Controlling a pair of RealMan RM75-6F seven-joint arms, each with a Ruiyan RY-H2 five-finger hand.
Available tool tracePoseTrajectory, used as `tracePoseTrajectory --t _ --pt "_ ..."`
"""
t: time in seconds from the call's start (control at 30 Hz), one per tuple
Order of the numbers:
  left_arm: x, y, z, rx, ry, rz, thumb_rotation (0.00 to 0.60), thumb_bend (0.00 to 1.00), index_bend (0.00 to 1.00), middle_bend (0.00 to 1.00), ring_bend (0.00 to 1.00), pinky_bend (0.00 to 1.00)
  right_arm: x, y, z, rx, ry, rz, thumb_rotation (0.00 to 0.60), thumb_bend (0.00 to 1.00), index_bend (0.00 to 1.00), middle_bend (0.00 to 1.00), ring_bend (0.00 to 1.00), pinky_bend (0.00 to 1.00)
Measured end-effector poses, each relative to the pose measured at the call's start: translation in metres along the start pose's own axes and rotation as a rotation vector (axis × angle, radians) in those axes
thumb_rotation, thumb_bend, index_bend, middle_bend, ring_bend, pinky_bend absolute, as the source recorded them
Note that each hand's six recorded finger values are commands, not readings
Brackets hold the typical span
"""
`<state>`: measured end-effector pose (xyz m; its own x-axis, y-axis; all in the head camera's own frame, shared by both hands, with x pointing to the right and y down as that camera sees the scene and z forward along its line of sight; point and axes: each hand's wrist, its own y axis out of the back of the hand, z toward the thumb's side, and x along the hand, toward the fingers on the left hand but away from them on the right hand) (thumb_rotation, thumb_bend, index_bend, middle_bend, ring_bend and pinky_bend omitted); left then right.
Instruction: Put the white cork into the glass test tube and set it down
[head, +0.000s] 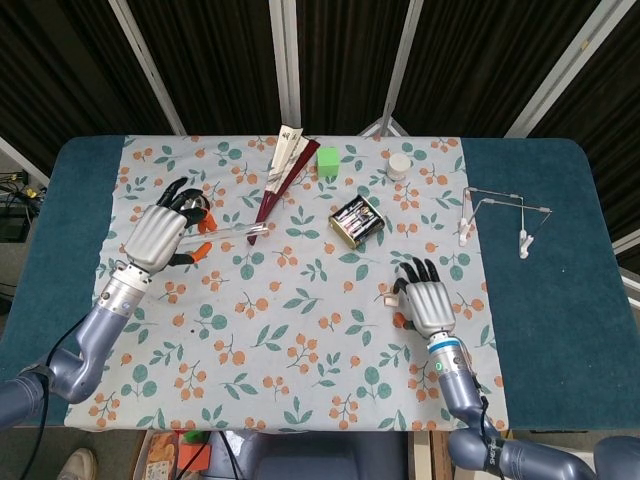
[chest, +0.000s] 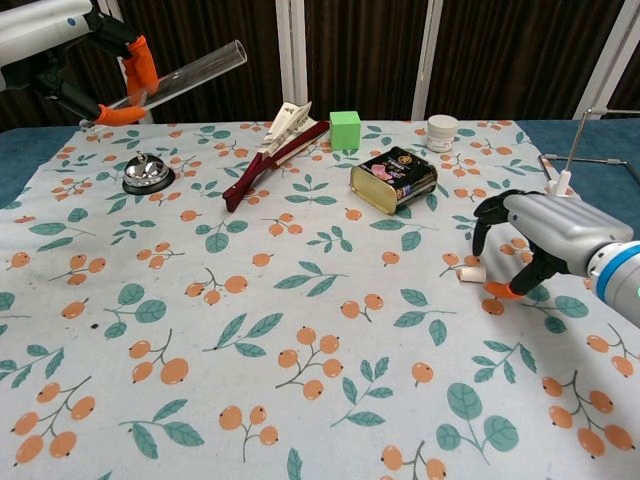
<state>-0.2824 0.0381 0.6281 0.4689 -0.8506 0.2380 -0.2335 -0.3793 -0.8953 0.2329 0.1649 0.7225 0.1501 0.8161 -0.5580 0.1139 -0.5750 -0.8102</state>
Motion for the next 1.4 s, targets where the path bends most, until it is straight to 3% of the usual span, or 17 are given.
tracePoseTrajectory --t 0.8,1.4 --pt "0.004 -0.002 -0.002 0.007 0.000 -0.006 0.600 0.58 0.61 0.67 0.17 0.00 -0.013 -0.007 -0.007 -0.006 -0.040 0.004 0.600 0.32 0.51 0.18 0.00 0.00" --pt "0.003 -0.001 -0.005 0.007 0.007 -0.005 0.600 0.58 0.61 0.67 0.17 0.00 -0.015 -0.009 0.001 -0.002 -0.028 0.006 0.600 0.33 0.52 0.18 0.00 0.00"
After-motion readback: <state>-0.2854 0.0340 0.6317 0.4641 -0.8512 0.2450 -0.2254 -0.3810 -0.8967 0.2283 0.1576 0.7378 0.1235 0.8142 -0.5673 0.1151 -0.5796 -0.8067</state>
